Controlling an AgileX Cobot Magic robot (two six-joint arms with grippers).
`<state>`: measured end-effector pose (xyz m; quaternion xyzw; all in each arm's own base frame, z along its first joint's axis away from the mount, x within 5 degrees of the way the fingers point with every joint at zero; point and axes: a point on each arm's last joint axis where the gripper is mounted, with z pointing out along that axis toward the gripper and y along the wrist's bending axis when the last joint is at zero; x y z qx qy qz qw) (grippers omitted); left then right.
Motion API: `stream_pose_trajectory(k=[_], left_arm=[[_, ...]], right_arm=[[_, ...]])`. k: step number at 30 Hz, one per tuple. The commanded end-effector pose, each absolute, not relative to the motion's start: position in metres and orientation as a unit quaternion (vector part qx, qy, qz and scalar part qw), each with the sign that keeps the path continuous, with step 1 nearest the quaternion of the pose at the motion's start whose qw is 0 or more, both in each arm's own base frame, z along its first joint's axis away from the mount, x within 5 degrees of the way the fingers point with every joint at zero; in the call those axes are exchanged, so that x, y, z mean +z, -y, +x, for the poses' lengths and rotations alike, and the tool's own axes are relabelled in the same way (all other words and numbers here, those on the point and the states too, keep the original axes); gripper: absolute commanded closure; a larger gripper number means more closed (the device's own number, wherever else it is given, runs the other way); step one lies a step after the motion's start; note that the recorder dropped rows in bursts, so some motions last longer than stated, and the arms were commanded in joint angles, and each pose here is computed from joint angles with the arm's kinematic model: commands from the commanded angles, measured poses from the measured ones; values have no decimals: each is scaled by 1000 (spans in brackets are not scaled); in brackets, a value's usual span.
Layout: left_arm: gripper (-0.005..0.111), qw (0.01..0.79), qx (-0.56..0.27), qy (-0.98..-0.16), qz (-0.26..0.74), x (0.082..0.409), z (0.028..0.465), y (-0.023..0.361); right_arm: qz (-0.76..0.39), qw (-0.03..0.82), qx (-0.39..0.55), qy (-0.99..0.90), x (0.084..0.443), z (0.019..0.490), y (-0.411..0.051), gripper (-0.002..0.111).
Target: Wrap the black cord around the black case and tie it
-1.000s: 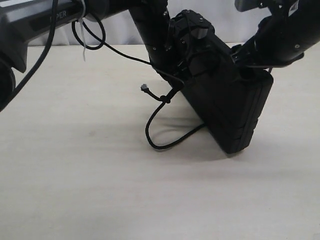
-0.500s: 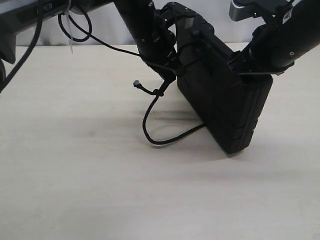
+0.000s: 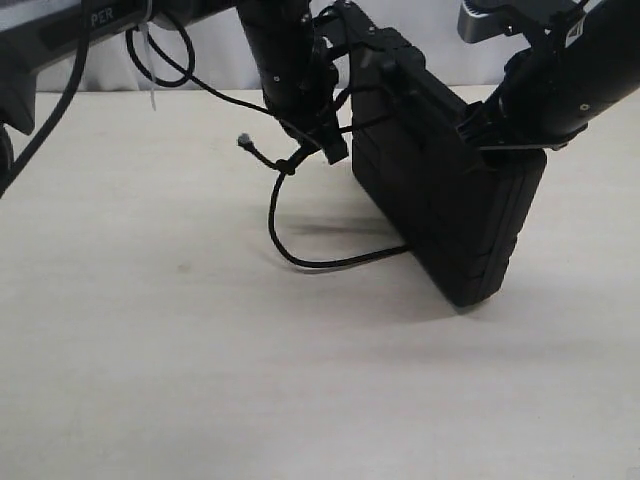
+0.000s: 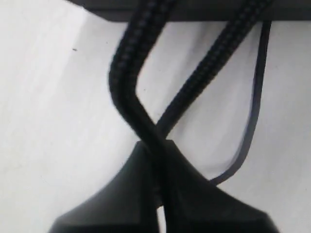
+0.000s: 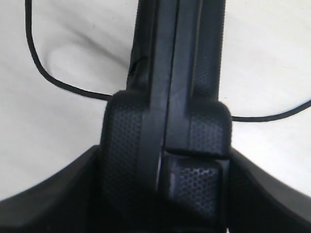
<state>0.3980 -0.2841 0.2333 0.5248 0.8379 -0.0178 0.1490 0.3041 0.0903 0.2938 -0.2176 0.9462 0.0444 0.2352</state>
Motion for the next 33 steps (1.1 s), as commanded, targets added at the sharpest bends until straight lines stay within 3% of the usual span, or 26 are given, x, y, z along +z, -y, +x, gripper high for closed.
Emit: stream_pose_trajectory(k=[1,6,13,23,25,30,33], left_arm=[[107,204,39,-787,582,249,377,318],[107,259,181,-761,566,260,370,333],[107,211,193,-779,558,256,365,326],[107,153,-78,-847,503,247,377,308],[106,150,-103,-852,491,247,382,301],[87,155,-136,-841,500,249,387,296],[82,167,-145,-828,515,250,387,298]], right_arm=[[-222,237,46,-945,292,305,-91,104],[-221,237,48,-945,292,305,-91,104],[-220,236,50,-945,292,304,-91,104],[-222,236,58,-944,292,304,-93,104],[-222,237,58,-944,292,304,-93,104],[-222,237,58,-944,292,304,-93,104],[-222,237,58,-944,292,304,-93,104]])
